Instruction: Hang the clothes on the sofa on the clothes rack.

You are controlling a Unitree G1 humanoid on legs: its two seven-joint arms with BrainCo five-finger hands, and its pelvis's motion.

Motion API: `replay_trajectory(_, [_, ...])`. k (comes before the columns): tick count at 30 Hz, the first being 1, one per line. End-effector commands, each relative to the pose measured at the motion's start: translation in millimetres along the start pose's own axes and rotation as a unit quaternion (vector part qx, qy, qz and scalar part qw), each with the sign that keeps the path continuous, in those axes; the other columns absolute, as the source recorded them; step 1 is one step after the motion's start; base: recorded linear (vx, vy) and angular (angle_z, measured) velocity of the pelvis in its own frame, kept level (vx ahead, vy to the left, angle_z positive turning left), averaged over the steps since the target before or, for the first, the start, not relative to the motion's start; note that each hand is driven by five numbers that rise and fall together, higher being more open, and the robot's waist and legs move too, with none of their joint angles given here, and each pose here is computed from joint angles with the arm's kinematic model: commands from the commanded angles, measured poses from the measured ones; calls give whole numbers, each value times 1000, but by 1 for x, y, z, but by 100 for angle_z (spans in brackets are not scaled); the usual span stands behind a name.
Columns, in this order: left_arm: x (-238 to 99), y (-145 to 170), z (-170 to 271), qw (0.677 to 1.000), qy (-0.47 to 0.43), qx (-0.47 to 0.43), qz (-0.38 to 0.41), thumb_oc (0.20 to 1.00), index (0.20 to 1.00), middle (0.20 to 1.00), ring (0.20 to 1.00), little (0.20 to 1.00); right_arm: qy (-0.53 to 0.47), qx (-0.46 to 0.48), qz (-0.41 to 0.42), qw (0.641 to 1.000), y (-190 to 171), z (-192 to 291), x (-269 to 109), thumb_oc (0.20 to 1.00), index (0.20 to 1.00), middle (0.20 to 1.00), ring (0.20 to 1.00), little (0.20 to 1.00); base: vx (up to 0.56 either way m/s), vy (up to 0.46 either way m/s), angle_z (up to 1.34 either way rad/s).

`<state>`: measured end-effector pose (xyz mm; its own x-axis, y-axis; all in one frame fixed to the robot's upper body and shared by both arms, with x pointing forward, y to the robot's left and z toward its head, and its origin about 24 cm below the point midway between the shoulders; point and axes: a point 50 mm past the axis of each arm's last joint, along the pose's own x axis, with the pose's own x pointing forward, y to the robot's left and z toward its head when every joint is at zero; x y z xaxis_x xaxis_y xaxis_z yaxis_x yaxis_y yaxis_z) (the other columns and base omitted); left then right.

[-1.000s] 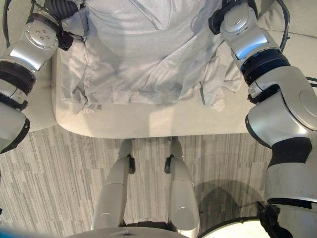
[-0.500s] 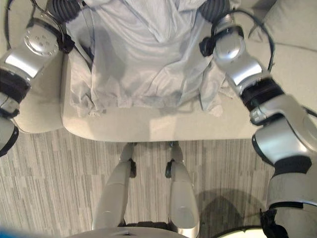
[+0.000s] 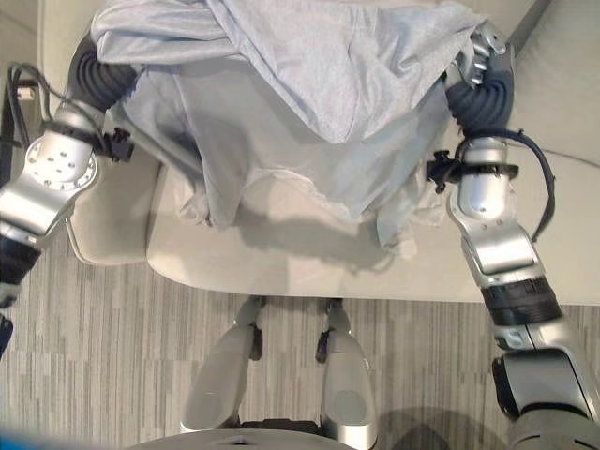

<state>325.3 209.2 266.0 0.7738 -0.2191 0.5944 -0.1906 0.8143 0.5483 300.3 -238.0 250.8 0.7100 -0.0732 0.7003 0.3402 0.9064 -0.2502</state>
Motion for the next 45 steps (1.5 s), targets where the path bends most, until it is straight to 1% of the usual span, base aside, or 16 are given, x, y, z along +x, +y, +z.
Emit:
replay_trajectory(1, [-13,-6,-18,999,22,-23,12,200,200,200,200,200,5,-10,4,1000,-2,-10,-17,200,200,200,200,200,76,-29,-2])
replay_trajectory(4, [-36,-5,-28,998,47,-44,13,200,200,200,200,200,13,-6,19,1000,-4,-11,-27,200,200,200,200,200,113,-47,1])
replay_trajectory(5, [-53,-7,-34,996,66,-57,16,200,200,200,200,200,24,-5,31,999,-4,-14,-36,200,200,200,200,200,139,-79,3])
replay_trajectory(7, [-61,-7,-39,995,79,-62,21,200,200,200,200,200,29,0,37,999,-2,-15,-39,200,200,200,200,200,91,-57,2])
replay_trajectory(9, [-79,-9,-46,991,101,-78,31,200,200,200,200,200,41,2,49,998,1,-19,-47,200,200,200,200,200,108,-87,7])
replay_trajectory(15, [-104,-4,-52,987,130,-82,54,200,200,200,200,200,45,9,83,996,12,-19,-53,200,200,200,200,200,46,-87,3])
replay_trajectory(18, [-110,-2,-52,986,134,-77,60,200,200,200,200,200,39,11,95,995,16,-16,-53,200,200,200,200,200,17,-95,16])
replay_trajectory(21, [-123,-1,-55,983,149,-80,72,200,200,200,200,200,27,34,116,992,27,-10,-53,200,200,200,200,200,-2,-99,27])
replay_trajectory(26, [-127,-1,-53,980,146,-96,94,200,200,200,200,200,2,67,136,988,43,-1,-45,200,200,200,200,200,-121,-32,30])
replay_trajectory(29, [-126,-6,-51,980,136,-110,97,200,200,200,200,200,-14,59,144,988,46,4,-41,200,200,200,200,200,-64,33,64])
replay_trajectory(33, [-129,-3,-51,979,135,-109,108,200,200,200,200,200,-15,56,159,986,53,5,-39,200,200,200,200,200,-36,153,65])
replay_trajectory(35, [-134,6,-52,977,137,-103,130,200,200,200,200,200,-2,55,165,985,60,-1,-37,200,200,200,200,200,-60,391,16])
replay_trajectory(38, [-135,13,-51,976,135,-95,143,200,200,200,200,200,5,54,154,986,59,-3,-38,200,200,200,200,200,-8,527,3])
replay_trajectory(40, [-127,9,-48,981,124,-85,125,200,200,200,200,200,26,39,136,990,52,-12,-47,200,200,200,200,200,-58,955,12])
replay_trajectory(41, [-113,12,-41,987,100,-59,110,200,200,200,200,200,21,46,122,991,59,-9,-48,200,200,200,200,200,-149,886,33])
replay_trajectory(45, [-108,16,-36,990,86,-44,98,200,200,200,200,200,18,59,129,990,71,-6,-47,200,200,200,200,200,-106,397,-42])
